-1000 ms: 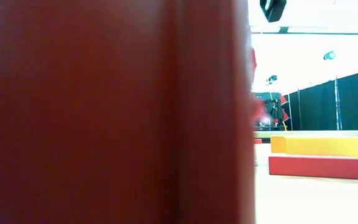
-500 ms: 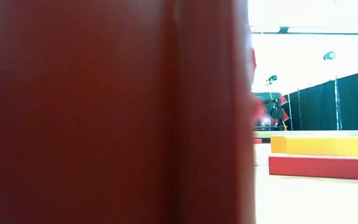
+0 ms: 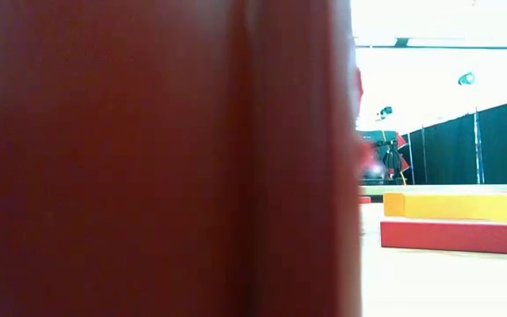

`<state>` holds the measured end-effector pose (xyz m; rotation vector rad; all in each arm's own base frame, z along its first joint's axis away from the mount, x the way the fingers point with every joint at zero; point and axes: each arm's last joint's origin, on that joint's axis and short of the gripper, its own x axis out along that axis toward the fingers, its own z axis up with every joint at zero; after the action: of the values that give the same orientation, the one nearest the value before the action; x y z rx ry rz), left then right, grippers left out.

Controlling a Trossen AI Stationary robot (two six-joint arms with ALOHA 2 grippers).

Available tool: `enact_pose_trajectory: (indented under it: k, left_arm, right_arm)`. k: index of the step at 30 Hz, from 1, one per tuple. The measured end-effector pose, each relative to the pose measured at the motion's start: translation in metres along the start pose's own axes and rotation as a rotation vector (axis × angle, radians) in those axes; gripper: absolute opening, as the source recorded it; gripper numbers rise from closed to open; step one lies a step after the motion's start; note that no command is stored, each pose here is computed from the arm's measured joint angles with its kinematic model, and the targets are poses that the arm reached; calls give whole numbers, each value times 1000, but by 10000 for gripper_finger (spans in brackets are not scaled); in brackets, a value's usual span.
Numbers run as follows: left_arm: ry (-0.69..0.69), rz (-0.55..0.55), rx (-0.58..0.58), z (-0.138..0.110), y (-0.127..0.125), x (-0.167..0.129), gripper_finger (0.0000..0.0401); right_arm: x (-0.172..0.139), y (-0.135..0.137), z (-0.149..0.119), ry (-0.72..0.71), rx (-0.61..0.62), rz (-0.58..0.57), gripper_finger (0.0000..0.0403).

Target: Sort blocks

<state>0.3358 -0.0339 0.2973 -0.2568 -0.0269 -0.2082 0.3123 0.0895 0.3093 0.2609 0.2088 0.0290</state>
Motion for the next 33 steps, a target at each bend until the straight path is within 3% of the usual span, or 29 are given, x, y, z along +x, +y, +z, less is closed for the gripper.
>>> enact_pose_trajectory:
  k: [4,6,10,11,21,28,33]
  left_arm:
    - [10,19,-7,-1,1,0,285]
    - [11,17,-8,-1,0,0,242]
    - [16,2,-4,-1,-1,0,118]
    - [19,1,-2,-1,0,0,111]
    - [30,-14,18,-2,0,-1,114]
    - [92,-13,76,8,-5,-15,114]
    - [134,99,123,27,-11,-43,114]
  right_arm:
    - [0,-1,0,1,-3,-9,114]
    - [0,-1,0,0,-4,-15,114]
    - [0,-2,-1,0,-10,-38,114]
    - [0,-2,-1,1,-12,-49,114]
    - [0,-2,-2,3,-14,-53,115]
    - [-4,-1,4,-4,-3,-36,188]
    - [-9,1,11,6,-6,-33,224]
